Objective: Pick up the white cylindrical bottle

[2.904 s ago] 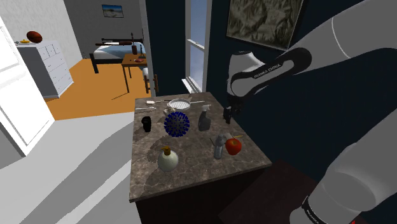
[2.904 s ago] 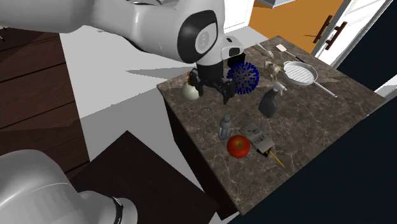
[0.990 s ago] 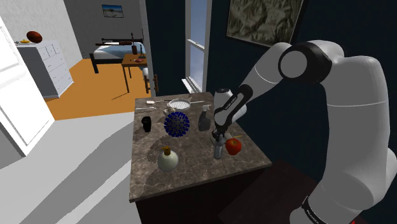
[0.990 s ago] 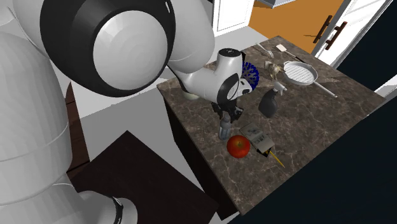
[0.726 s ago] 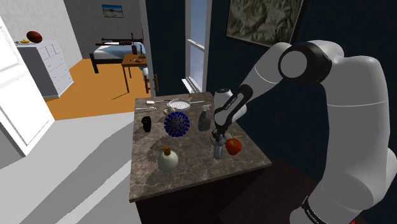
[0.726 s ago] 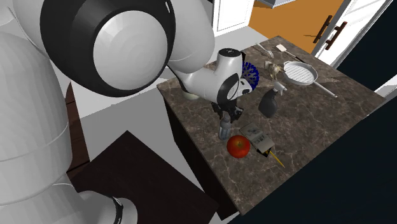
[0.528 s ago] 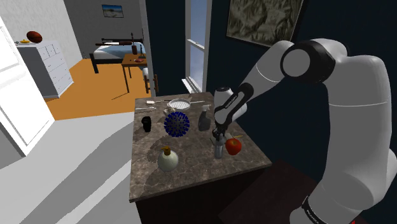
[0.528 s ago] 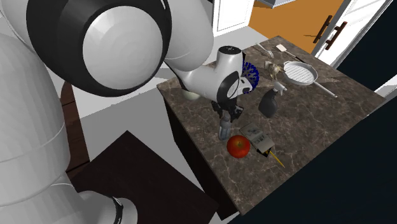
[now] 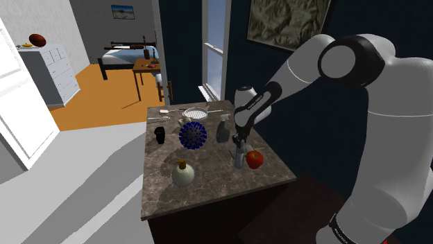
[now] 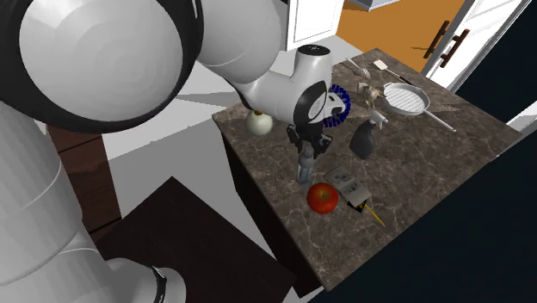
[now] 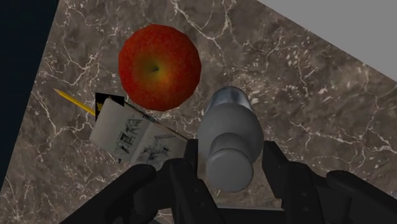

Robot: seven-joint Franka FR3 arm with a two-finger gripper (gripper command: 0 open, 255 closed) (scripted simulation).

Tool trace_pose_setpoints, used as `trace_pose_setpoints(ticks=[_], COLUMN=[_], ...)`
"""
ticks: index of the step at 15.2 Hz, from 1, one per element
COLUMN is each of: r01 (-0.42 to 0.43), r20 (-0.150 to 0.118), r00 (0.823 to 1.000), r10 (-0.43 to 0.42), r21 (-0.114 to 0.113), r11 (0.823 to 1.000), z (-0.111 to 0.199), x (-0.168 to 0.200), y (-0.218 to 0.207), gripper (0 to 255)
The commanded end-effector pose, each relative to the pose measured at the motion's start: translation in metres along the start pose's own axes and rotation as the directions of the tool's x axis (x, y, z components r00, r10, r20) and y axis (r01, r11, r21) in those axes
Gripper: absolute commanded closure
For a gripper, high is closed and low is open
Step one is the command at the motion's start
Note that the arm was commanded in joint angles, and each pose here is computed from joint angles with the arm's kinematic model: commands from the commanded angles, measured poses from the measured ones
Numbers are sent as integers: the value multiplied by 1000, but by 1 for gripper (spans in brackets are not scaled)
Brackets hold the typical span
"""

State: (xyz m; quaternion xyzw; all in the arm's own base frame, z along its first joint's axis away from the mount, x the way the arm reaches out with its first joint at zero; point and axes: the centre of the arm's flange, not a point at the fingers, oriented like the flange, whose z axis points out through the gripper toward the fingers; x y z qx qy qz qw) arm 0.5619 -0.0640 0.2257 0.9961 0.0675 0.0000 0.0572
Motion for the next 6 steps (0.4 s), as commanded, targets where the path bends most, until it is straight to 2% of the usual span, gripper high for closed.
trace_pose_setpoints(ticks=[1,6], r01=[0,0], r20=[0,0], r00=[1000,1000], r10=[0,0], r21=[0,0], r11=[1000,1000], z=[-11,-27], x=[1,1], y=[2,4], gripper=[255,255])
